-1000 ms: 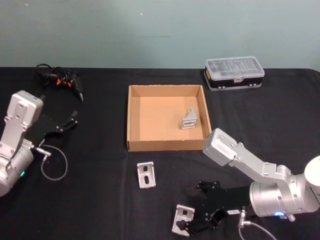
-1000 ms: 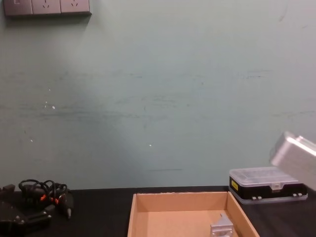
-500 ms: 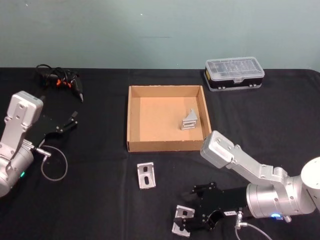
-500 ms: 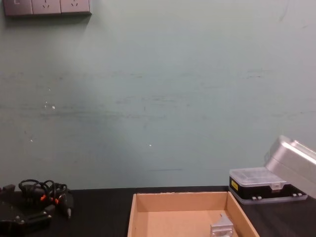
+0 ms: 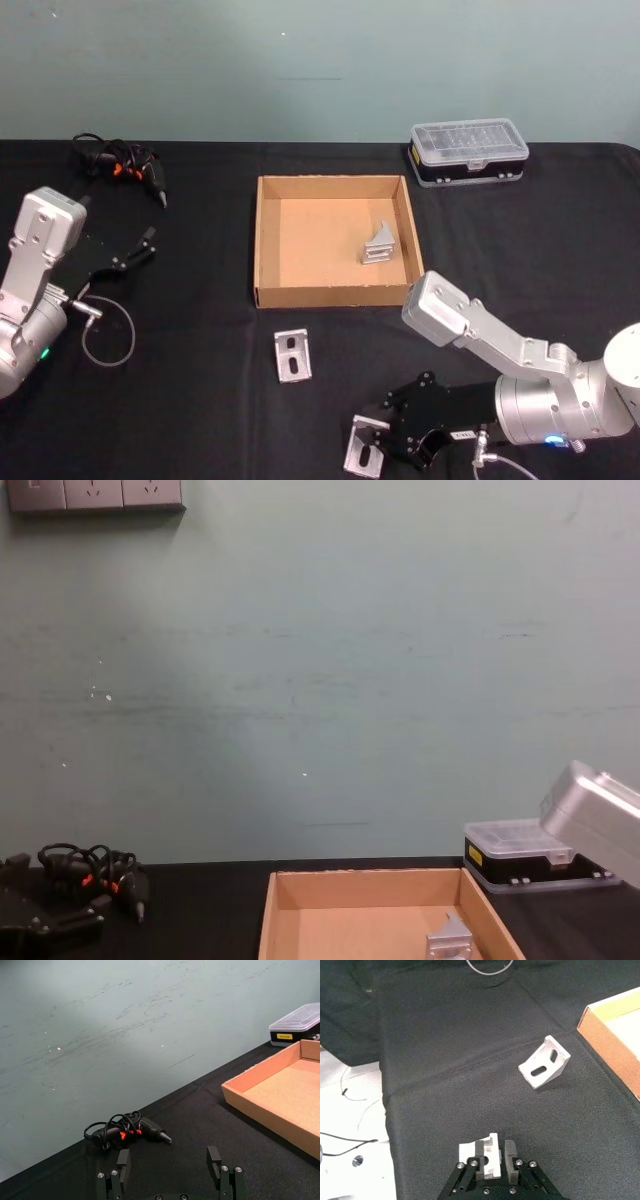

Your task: Use one hand to pick up the angle iron from the table and place it into the box.

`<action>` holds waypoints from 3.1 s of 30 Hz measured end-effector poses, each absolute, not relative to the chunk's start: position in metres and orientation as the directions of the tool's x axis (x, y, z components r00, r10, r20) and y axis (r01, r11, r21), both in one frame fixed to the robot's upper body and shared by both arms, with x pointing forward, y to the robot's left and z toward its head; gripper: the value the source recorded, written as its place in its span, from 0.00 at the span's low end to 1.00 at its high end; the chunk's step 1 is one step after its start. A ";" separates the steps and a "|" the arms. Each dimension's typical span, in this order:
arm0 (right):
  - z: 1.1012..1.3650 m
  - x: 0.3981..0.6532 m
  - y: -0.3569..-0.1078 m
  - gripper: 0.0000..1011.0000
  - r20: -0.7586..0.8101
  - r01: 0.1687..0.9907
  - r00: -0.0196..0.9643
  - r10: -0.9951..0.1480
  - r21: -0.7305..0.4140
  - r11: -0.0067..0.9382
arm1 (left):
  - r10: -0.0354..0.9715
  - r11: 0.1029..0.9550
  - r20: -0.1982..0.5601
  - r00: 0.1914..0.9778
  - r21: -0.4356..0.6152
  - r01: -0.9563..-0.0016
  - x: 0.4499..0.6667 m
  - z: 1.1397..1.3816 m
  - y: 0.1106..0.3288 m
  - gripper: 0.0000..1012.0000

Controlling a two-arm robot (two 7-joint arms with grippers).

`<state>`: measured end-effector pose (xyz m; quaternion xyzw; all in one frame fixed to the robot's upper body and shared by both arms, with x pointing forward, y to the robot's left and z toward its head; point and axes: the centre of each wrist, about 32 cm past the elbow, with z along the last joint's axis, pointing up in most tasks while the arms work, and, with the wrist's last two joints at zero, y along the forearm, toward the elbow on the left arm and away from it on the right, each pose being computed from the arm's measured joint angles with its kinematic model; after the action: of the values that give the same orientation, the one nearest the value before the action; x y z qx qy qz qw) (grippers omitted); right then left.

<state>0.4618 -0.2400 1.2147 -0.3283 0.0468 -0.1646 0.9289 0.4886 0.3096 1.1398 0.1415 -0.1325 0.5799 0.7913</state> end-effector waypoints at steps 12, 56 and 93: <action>1.214 0.462 -0.240 0.06 0.028 0.277 0.942 -0.334 -0.628 0.728 | 0.880 0.287 0.374 0.292 0.070 -0.955 0.489 1.140 0.310 0.99; 1.254 0.574 -0.219 0.06 0.242 0.622 0.773 -0.586 -0.469 0.627 | 0.880 0.287 0.374 0.292 0.070 -0.955 0.489 1.140 0.310 0.99; 1.221 0.617 -0.184 0.17 0.251 0.583 0.797 -0.549 -0.554 0.594 | 0.880 0.287 0.374 0.292 0.070 -0.955 0.489 1.140 0.310 0.99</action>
<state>0.6173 -0.1840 1.2214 -0.3199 -0.0271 -0.3172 0.8924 0.4886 0.3097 1.1398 0.1415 -0.1325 0.5799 0.7913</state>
